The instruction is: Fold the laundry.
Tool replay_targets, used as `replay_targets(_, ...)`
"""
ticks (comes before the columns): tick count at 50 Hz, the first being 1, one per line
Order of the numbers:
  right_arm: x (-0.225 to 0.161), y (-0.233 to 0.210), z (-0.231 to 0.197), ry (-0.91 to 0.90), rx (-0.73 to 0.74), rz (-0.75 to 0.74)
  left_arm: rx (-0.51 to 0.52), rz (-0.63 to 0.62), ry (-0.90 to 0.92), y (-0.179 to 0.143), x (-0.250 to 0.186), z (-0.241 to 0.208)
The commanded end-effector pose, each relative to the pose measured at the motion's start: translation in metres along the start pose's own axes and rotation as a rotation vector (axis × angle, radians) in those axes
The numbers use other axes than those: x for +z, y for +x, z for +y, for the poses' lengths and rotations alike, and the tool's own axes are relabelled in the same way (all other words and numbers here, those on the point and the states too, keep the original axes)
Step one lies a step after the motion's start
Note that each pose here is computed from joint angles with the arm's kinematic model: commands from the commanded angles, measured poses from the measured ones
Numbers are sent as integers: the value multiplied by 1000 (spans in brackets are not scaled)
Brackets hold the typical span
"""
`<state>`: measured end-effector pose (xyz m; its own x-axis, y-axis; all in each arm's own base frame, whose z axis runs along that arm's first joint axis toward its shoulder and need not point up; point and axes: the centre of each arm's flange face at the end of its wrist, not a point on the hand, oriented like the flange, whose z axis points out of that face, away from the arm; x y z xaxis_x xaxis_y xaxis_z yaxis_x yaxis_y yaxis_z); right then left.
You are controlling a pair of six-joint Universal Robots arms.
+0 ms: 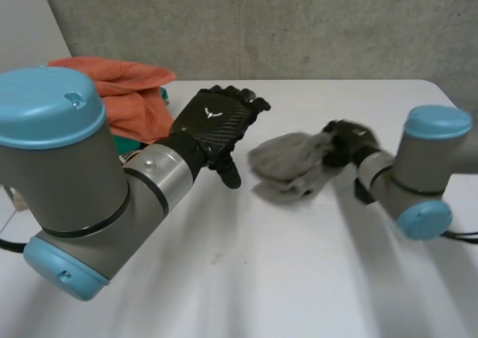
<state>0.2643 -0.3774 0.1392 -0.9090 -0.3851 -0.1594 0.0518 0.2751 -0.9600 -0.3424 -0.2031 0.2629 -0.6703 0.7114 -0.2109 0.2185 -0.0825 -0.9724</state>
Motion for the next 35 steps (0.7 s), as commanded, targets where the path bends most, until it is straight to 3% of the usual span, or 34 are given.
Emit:
replay_targets(1, 41, 86, -26, 109, -93, 214, 5, 82, 69, 17, 0, -19)
replay_targets(8, 73, 166, -36, 158, -192, 361, 1, 148, 111, 37, 0, -30)
replay_targets(18, 77, 235, -41, 152, -297, 482, -77, 235, 135, 52, -2, -38)
replay_targets(35, 73, 251, -43, 128, -417, 524, -82, 253, 114, 56, 4, -29)
